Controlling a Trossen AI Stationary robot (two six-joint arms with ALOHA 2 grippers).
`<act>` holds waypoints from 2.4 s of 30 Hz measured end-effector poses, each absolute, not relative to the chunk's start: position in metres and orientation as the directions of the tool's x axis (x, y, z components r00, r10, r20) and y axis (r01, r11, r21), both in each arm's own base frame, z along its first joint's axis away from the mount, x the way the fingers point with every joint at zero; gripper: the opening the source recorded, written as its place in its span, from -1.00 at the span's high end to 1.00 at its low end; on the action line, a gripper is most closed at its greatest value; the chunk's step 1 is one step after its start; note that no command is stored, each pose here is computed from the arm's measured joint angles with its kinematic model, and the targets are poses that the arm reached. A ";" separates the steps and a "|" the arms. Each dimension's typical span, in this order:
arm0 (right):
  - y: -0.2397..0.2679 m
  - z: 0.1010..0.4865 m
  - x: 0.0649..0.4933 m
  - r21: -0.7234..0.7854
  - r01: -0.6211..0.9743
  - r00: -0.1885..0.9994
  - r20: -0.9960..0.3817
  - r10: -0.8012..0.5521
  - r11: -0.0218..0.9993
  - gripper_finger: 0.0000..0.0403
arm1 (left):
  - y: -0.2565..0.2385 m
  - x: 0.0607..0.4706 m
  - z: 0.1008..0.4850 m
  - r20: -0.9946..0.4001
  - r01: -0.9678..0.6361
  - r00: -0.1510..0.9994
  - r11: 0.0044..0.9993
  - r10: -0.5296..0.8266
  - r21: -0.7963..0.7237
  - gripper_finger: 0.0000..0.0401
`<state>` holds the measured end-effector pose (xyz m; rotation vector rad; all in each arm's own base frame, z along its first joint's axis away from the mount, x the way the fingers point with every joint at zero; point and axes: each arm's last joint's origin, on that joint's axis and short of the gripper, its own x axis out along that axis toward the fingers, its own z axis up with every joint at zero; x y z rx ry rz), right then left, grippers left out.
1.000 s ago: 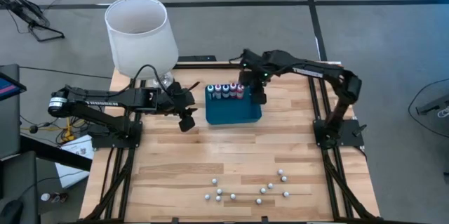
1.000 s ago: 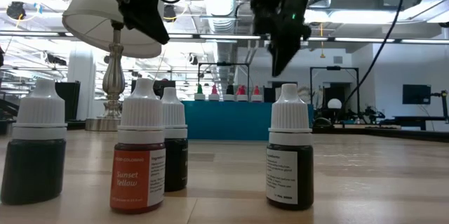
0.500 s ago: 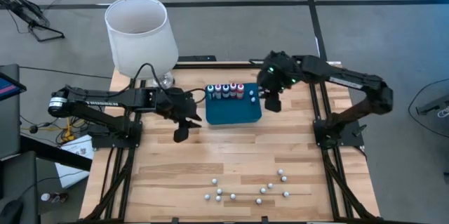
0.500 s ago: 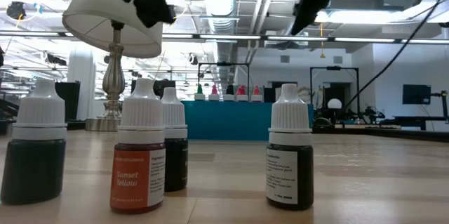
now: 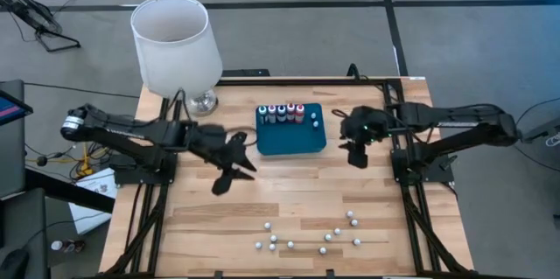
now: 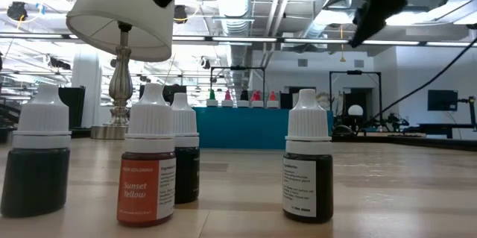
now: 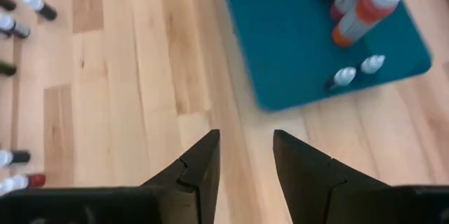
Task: Pick & Place food coloring
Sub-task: Put the small black food coloring bottle into the bin
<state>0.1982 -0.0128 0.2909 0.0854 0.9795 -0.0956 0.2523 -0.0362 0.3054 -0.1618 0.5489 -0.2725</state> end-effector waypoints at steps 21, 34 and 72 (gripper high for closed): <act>0.008 0.264 0.157 0.040 0.129 0.565 -0.824 -0.040 0.991 0.39 | -0.156 0.315 0.283 -0.719 0.183 0.653 0.971 -0.237 -0.154 0.43; 0.019 0.254 0.153 0.074 0.126 0.536 -0.844 -0.005 0.989 0.39 | -0.179 0.360 0.248 -0.889 0.426 0.395 0.903 -0.233 -0.047 0.43; 0.041 0.254 0.150 0.076 0.152 0.562 -0.827 -0.023 0.985 0.39 | -0.181 0.375 0.204 -0.931 0.487 0.323 0.874 -0.171 0.008 0.43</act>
